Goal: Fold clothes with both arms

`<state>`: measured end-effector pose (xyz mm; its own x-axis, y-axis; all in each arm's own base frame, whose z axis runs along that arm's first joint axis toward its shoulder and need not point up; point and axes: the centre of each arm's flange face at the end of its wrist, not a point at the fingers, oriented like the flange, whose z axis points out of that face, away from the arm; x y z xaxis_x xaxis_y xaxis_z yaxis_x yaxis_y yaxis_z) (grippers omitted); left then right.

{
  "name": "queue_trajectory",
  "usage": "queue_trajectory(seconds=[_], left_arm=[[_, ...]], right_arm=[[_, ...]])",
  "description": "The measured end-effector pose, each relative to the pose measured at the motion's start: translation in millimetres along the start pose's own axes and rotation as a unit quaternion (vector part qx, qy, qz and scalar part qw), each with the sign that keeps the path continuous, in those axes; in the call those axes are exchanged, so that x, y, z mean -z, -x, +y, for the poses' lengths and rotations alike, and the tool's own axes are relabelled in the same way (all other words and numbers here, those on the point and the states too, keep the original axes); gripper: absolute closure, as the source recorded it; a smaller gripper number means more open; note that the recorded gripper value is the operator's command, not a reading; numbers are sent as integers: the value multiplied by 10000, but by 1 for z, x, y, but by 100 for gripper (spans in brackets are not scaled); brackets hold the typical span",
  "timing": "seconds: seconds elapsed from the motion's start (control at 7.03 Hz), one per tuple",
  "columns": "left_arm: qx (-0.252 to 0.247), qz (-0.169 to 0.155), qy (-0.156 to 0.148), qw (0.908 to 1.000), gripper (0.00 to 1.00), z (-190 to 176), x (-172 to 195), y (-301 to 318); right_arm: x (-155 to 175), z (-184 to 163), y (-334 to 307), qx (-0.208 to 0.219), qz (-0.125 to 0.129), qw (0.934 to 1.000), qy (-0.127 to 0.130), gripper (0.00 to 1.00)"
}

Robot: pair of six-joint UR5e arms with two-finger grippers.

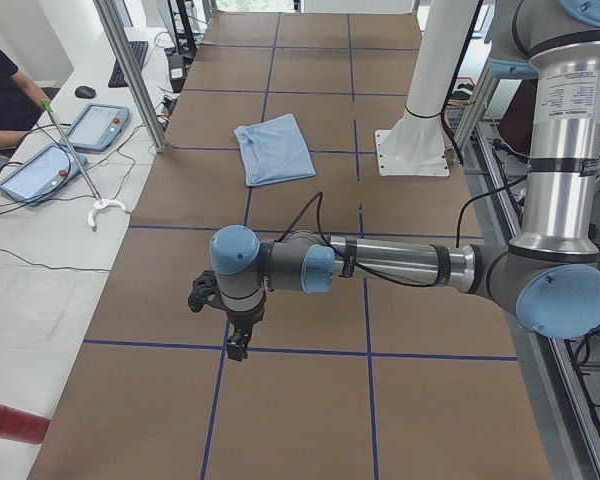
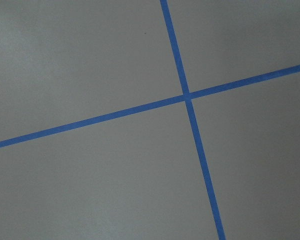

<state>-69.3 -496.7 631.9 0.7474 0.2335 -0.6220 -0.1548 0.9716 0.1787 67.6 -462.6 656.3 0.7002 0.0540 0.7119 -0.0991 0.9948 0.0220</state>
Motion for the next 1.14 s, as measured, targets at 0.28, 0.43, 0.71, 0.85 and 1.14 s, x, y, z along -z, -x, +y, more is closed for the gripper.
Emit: queue_trajectory(seconds=[0.28, 0.43, 0.71, 0.85, 1.14], left_arm=[[146, 12, 1, 9999, 0, 0, 0, 0], [217, 12, -4, 9998, 0, 0, 0, 0], [255, 12, -11, 9997, 0, -1, 0, -1], [254, 13, -16, 9997, 0, -1, 1, -1], [248, 12, -19, 9997, 0, -1, 1, -1]], right_arm=[[1, 0, 2, 3, -36, 10000, -6, 0], [1, 0, 3, 7, -84, 10000, -7, 0], [2, 0, 4, 22, -122, 9999, -15, 0], [2, 0, 5, 33, -123, 9999, -13, 0], [1, -1, 6, 46, -122, 9999, -5, 0]])
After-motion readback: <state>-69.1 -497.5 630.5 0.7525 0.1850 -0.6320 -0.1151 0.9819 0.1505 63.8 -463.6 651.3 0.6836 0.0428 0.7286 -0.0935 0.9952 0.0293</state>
